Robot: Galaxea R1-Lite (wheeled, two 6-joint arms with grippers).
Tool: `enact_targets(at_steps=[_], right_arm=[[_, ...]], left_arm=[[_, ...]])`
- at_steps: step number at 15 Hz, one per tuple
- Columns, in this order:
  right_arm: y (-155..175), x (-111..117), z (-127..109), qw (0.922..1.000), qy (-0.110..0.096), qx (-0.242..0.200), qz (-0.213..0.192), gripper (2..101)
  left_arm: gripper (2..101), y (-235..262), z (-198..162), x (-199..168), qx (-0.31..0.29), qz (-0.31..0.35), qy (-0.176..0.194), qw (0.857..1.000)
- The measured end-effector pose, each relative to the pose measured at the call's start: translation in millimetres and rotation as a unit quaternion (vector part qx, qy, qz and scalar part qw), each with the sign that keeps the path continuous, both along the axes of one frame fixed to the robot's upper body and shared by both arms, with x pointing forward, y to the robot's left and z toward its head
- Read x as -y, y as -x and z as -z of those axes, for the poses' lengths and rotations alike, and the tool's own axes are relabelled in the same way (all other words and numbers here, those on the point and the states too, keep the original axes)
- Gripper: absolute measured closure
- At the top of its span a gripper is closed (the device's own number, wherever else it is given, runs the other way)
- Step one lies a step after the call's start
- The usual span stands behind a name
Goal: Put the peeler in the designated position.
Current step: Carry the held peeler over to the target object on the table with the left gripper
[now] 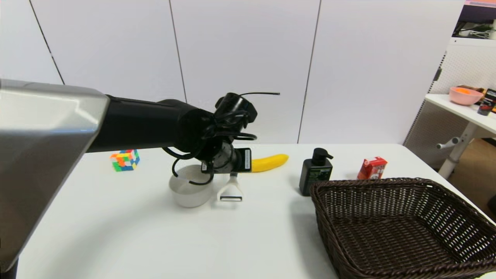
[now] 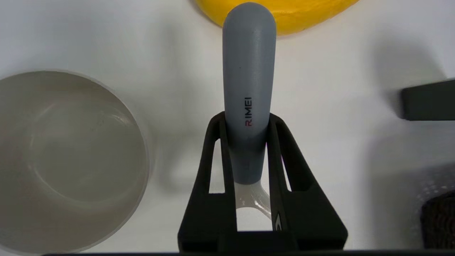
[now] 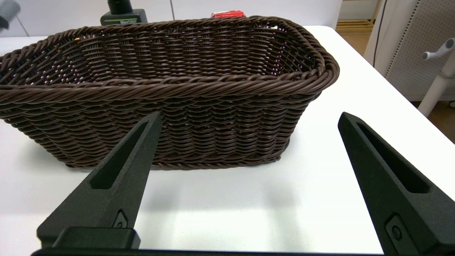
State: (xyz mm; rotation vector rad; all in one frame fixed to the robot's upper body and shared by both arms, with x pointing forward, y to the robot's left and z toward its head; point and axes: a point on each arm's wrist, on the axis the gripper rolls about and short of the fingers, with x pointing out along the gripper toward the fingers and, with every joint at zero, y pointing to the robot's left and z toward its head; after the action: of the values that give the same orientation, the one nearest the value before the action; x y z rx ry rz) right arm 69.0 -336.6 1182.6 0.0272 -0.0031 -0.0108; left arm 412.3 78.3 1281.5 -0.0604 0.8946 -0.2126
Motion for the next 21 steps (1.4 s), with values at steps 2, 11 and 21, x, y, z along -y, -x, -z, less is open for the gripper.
enact_targets(at_steps=[2, 11, 21], right_arm=[[0.0, 0.0, 0.0, 1.0, 0.0, 0.0, 0.0, 4.3], [0.0, 0.0, 0.0, 1.0, 0.0, 0.0, 0.0, 4.3], [0.0, 0.0, 0.0, 1.0, 0.0, 0.0, 0.0, 4.3]], left_arm=[[86.2, -3.8, 13.3, 2.4, -0.015, -0.001, -0.012, 1.0], [86.2, -23.2, 42.8, 3.0, -0.038, -0.015, -0.03, 0.999], [29.9, -29.7, 23.6, 7.0, -0.009, -0.015, -0.008, 1.0]])
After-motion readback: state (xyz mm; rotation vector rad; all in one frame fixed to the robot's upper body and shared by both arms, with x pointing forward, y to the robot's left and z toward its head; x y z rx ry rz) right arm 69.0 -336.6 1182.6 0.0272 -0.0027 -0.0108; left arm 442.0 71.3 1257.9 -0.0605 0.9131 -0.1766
